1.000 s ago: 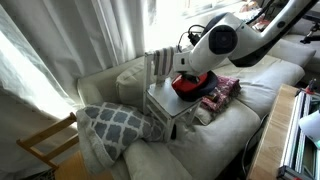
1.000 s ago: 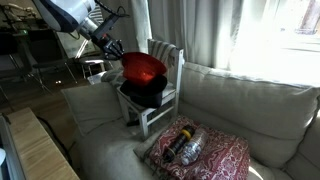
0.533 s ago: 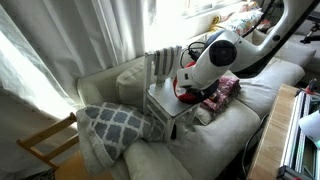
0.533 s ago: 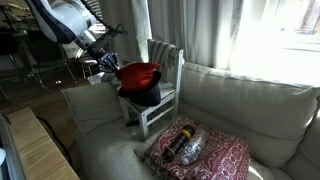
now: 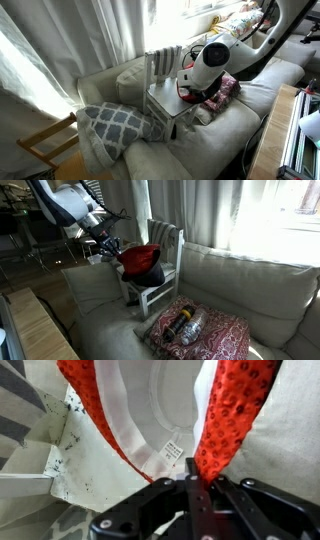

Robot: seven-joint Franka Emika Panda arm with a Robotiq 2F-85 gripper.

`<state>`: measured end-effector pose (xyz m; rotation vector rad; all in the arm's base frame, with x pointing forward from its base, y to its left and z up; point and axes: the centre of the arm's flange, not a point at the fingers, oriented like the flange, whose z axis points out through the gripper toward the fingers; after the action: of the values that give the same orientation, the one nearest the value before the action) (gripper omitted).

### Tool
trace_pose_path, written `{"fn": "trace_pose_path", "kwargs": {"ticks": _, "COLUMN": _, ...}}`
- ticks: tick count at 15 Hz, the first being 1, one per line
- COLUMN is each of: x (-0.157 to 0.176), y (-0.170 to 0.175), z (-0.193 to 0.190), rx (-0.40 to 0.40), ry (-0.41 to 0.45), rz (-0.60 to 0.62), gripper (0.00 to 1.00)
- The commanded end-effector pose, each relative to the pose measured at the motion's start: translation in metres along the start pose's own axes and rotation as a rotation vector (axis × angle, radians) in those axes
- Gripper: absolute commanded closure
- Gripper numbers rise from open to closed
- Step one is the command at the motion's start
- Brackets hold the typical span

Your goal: Pick up the black hat and put it upside down on the chair, pick up the red hat and put it in the black hat

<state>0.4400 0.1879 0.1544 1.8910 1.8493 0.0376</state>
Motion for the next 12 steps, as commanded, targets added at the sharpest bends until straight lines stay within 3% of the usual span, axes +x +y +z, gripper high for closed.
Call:
{"fn": "trace_pose_path", "kwargs": {"ticks": 1, "x": 0.004, "y": 0.014, "z": 0.004, "rx": -0.025, "ry": 0.029, "rz": 0.038, "gripper": 0.99}}
{"fn": "trace_pose_path", "kwargs": {"ticks": 12, "x": 0.035, "y": 0.068, "z": -0.025, "rx": -0.134, "ry": 0.190, "rz": 0.042, "gripper": 0.99}}
